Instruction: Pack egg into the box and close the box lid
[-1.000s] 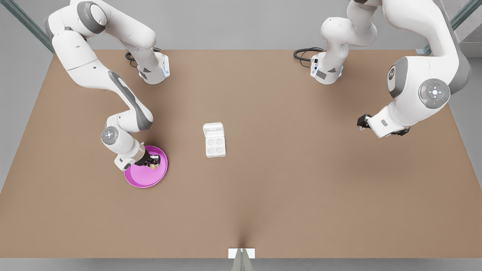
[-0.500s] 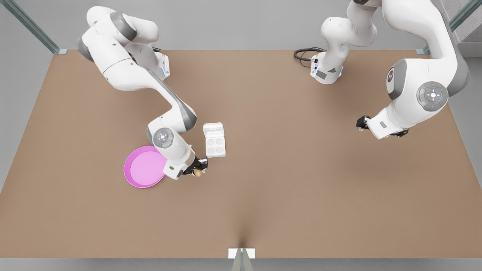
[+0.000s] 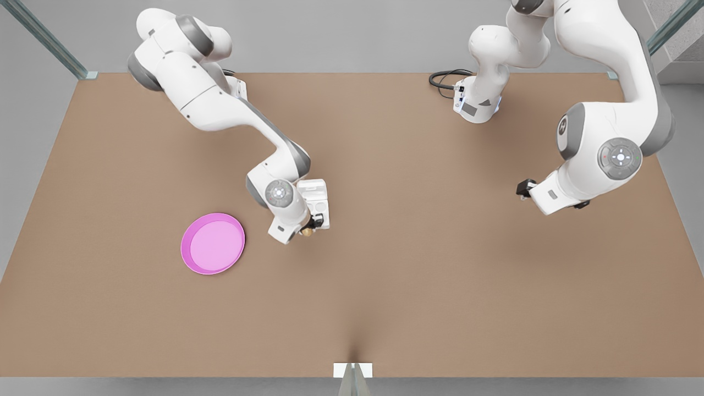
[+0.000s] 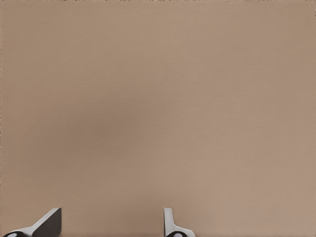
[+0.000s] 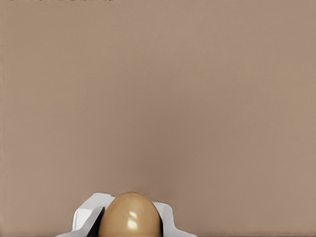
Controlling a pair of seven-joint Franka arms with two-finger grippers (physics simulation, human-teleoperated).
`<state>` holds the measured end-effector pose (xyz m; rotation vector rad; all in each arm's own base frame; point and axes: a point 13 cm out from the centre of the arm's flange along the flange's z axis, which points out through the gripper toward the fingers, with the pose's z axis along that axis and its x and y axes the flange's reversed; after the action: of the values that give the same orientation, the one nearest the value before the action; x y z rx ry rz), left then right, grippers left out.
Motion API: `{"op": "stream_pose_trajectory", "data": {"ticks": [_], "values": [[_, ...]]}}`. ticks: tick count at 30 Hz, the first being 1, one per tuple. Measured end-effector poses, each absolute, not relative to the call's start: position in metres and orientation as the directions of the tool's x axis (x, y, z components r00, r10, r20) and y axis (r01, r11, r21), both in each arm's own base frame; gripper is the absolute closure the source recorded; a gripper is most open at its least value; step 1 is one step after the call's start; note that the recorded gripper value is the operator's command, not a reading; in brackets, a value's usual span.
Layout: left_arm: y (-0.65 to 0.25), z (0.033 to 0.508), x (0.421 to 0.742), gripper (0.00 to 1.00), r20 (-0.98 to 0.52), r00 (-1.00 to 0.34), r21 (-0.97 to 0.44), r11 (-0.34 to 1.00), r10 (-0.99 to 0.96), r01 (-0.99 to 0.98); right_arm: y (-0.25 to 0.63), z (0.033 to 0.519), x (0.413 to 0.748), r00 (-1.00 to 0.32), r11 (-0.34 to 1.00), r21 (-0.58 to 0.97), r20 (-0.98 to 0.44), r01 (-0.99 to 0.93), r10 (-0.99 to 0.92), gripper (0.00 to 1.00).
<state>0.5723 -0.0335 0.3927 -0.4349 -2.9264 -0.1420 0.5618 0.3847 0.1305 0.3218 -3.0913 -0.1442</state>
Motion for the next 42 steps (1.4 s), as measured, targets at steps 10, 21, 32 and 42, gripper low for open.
{"op": "stream_pose_trajectory", "data": {"ticks": [10,21,32,42], "values": [[-0.031,0.400,0.575,0.00,0.178,-0.945,0.072,0.954,0.276,0.292,0.387,0.125,0.506,-0.986,0.982,0.114,0.056,-0.151,-0.158,0.59],[-0.032,0.392,0.577,0.00,0.188,-0.943,0.071,0.954,0.275,0.293,0.390,0.124,0.486,-0.993,0.988,0.123,0.069,-0.092,-0.101,0.00],[-0.276,0.340,0.473,0.79,0.398,-0.747,0.013,0.811,0.532,0.584,0.106,0.454,0.661,-0.926,0.951,-0.011,-0.233,0.308,0.297,0.00],[-0.597,0.203,0.270,0.79,0.456,-0.852,-0.120,0.966,0.259,0.229,0.098,0.475,0.597,-0.980,0.980,-0.027,0.025,0.199,0.200,0.00]]}}
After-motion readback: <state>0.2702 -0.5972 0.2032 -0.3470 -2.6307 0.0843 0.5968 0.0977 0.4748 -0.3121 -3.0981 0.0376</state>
